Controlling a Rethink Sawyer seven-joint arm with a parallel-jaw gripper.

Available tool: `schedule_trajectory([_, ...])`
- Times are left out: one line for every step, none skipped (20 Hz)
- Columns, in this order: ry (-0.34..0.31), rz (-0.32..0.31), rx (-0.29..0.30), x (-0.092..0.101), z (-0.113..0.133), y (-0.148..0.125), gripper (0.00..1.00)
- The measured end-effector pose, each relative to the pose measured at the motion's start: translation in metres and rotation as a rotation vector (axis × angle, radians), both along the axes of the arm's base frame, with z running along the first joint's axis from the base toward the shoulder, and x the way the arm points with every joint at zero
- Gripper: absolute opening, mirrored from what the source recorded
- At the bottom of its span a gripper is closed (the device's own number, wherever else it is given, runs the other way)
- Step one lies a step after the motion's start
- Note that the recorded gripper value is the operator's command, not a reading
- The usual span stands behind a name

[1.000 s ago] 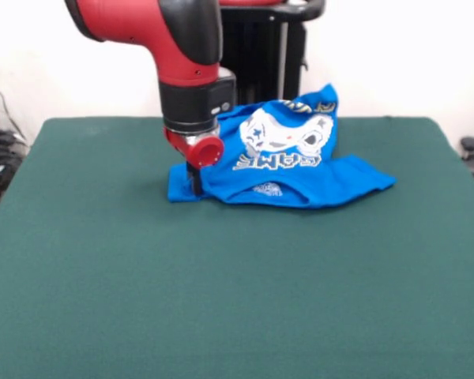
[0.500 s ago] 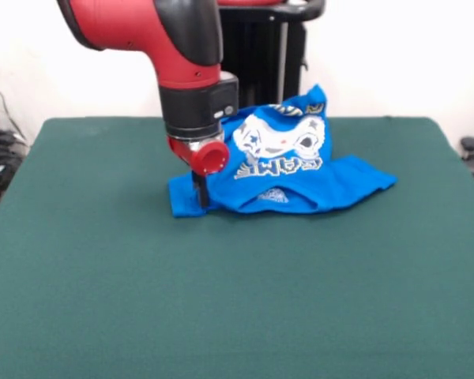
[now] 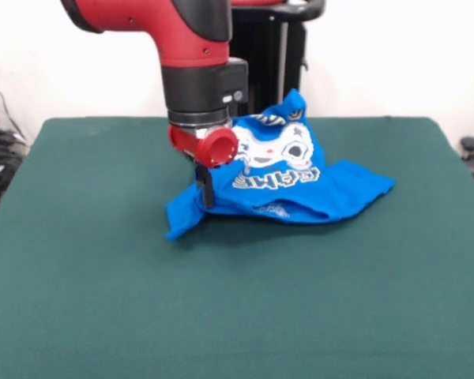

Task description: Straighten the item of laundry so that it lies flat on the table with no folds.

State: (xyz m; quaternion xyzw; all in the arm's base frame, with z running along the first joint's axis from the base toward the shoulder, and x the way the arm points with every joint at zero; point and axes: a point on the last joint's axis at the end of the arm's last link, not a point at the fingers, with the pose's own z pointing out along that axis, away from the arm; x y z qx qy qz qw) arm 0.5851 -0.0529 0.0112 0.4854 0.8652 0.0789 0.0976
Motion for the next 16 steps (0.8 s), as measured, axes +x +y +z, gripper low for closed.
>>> schedule_trajectory([-0.008,0.001,-0.002,0.004,0.003,0.0,0.0])
schedule_trajectory([-0.013,0.001,-0.003,0.005,0.004,0.0,0.0])
schedule_trajectory([-0.032,0.003,-0.006,0.014,0.009,-0.001,0.0])
schedule_trajectory([-0.039,0.003,-0.008,0.017,0.01,-0.002,0.0])
schedule_trajectory([-0.044,0.003,-0.009,0.02,0.011,-0.003,0.0])
schedule_trajectory([-0.049,0.003,-0.011,0.023,0.012,-0.003,0.0])
schedule_trajectory([-0.066,0.002,-0.016,0.031,0.014,-0.006,0.0])
schedule_trajectory([-0.071,0.001,-0.018,0.034,0.015,-0.007,0.0])
schedule_trajectory([-0.076,0.001,-0.019,0.037,0.015,-0.008,0.0])
schedule_trajectory([-0.087,-0.002,-0.023,0.044,0.016,-0.011,0.0])
schedule_trajectory([-0.094,-0.004,-0.024,0.048,0.015,-0.012,0.0])
schedule_trajectory([-0.097,-0.004,-0.024,0.05,0.014,-0.013,0.0])
schedule_trajectory([-0.099,-0.005,-0.024,0.052,0.013,-0.013,0.0])
schedule_trajectory([-0.101,-0.005,-0.024,0.054,0.012,-0.014,0.0])
schedule_trajectory([-0.105,-0.006,-0.024,0.057,0.011,-0.014,0.0])
schedule_trajectory([-0.109,-0.007,-0.024,0.061,0.007,-0.015,0.0])
